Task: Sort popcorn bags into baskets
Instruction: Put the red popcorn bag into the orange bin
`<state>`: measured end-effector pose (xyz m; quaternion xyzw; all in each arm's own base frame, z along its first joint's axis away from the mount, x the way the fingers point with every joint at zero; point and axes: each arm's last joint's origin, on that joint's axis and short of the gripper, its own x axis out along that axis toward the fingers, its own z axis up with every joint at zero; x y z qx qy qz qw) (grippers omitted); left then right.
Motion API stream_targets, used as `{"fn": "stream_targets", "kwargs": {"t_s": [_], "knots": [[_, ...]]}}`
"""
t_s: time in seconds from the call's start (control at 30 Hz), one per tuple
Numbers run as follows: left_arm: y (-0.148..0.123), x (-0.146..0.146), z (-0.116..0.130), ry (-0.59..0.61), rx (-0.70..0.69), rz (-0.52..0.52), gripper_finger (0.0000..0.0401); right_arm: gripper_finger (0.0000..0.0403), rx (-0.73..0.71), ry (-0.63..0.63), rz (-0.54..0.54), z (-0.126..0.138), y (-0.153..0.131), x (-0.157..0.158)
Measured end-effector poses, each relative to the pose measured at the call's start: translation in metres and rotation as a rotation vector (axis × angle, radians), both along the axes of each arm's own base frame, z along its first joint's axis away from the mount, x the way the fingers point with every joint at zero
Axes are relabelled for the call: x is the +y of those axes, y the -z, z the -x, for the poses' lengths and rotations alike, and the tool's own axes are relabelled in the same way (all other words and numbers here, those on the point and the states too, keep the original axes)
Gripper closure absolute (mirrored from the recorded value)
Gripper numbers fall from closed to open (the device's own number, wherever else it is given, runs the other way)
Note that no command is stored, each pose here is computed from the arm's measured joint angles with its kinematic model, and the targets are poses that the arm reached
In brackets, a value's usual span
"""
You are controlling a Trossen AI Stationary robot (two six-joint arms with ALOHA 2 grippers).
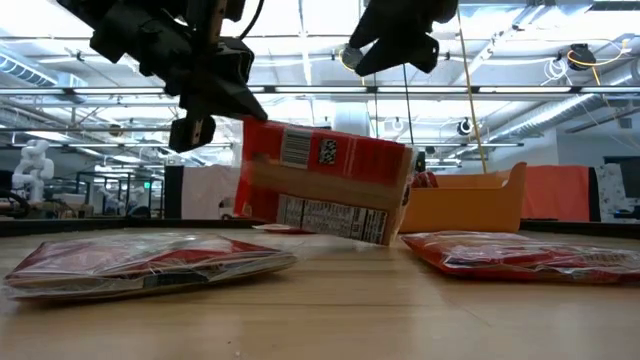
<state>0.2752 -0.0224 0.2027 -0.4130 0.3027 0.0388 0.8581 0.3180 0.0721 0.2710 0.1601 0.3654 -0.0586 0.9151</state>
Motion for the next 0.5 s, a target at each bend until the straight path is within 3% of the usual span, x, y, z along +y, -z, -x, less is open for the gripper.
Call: {"fn": "stream_targets", "kwargs": {"t_s": [0.17, 0.33, 0.5], "knots": [[-0.003, 0.002, -0.002, -0.049, -0.039, -0.004, 0.0400, 0.0173, 0.033, -0.040, 0.062, -0.007, 0.013, -0.008], [-0.003, 0.003, -0.003, -0.071, -0.040, -0.014, 0.0400, 0.0171, 0.079, -0.045, 0.064, -0.016, 0.035, -0.012], [0.004, 0.003, 0.003, 0.005, 0.029, -0.179, 0.0393, 0.0184, 0.087, 0.000, -0.003, -0.017, 0.039, -0.003]]}}
